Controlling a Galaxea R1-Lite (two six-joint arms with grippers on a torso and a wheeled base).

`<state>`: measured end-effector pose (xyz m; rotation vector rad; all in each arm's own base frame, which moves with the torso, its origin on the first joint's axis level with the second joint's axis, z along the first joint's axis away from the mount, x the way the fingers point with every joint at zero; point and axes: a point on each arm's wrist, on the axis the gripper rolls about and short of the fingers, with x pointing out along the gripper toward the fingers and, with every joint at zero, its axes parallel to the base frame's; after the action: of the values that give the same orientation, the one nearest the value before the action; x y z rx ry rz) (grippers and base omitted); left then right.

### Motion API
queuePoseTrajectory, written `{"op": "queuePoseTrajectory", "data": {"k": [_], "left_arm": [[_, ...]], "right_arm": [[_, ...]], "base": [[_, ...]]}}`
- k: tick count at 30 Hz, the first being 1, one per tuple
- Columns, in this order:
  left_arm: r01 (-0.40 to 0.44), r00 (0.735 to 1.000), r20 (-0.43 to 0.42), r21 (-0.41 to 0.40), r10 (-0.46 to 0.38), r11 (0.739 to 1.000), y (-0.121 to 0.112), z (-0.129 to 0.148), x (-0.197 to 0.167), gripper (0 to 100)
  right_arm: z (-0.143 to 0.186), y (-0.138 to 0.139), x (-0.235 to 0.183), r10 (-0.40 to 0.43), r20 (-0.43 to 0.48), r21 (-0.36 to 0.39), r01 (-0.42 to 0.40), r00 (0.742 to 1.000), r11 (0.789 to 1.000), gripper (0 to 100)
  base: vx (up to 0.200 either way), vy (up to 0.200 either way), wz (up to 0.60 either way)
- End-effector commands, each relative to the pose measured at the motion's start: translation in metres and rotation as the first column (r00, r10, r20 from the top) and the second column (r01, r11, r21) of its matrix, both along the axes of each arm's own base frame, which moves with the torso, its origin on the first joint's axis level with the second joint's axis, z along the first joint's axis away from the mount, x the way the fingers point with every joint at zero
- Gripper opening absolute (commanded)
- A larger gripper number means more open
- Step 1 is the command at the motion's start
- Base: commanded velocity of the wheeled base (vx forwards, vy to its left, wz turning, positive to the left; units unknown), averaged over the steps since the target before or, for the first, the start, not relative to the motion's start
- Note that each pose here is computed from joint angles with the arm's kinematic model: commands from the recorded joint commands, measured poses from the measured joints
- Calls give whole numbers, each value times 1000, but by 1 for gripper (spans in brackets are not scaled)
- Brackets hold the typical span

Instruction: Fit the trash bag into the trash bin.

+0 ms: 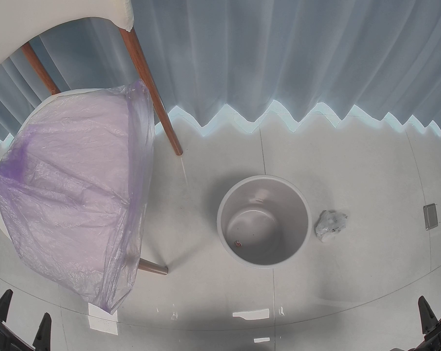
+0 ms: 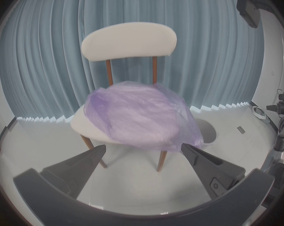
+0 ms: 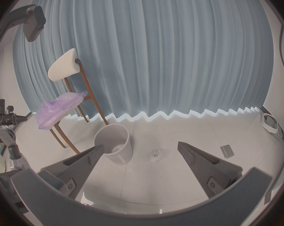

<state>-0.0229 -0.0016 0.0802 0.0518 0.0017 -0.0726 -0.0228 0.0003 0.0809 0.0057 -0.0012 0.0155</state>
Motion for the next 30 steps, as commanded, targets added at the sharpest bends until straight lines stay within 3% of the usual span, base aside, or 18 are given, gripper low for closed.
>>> {"op": "queuePoseTrajectory", "data": {"k": [1, 8, 10, 13, 17, 23, 27, 30], "left_arm": [[-2, 974, 226, 48, -9, 999, 0, 18, -2, 100], [67, 952, 284, 161, -111, 985, -2, 32, -8, 100], [76, 960, 254, 161, -116, 984, -3, 42, -10, 100], [103, 962, 238, 135, -133, 986, -2, 65, -17, 100], [188, 969, 157, 22, -189, 982, 0, 86, -16, 100], [393, 917, 71, -3, -392, 920, 1, 98, -3, 100], [536, 844, -7, -22, -536, 844, -3, 111, 15, 100], [590, 805, -54, -35, -591, 807, -7, 117, 26, 100]], "right_arm": [[-5, 0, 0, 1, 0, 0, -1, 1000, 1000, 100], [-5, 0, 1, 4, -10, -1, -4, 1000, 1000, 100], [-5, 0, 2, 7, -21, -1, -8, 1000, 1000, 100], [-5, 0, 2, 9, -26, -1, -9, 1000, 1000, 100], [-5, 0, 2, 12, -21, 0, -12, 1000, 1000, 100], [-5, 0, 1, 11, -18, 0, -11, 1000, 1000, 100], [-5, 0, 1, 9, -7, 2, -9, 1000, 1000, 100], [-5, 0, 0, 6, 2, 5, -6, 1000, 1000, 100]], "base": [[0, 0, 0], [0, 0, 0], [0, 0, 0], [0, 0, 0], [0, 0, 0], [0, 0, 0], [0, 0, 0], [0, 0, 0]]}}
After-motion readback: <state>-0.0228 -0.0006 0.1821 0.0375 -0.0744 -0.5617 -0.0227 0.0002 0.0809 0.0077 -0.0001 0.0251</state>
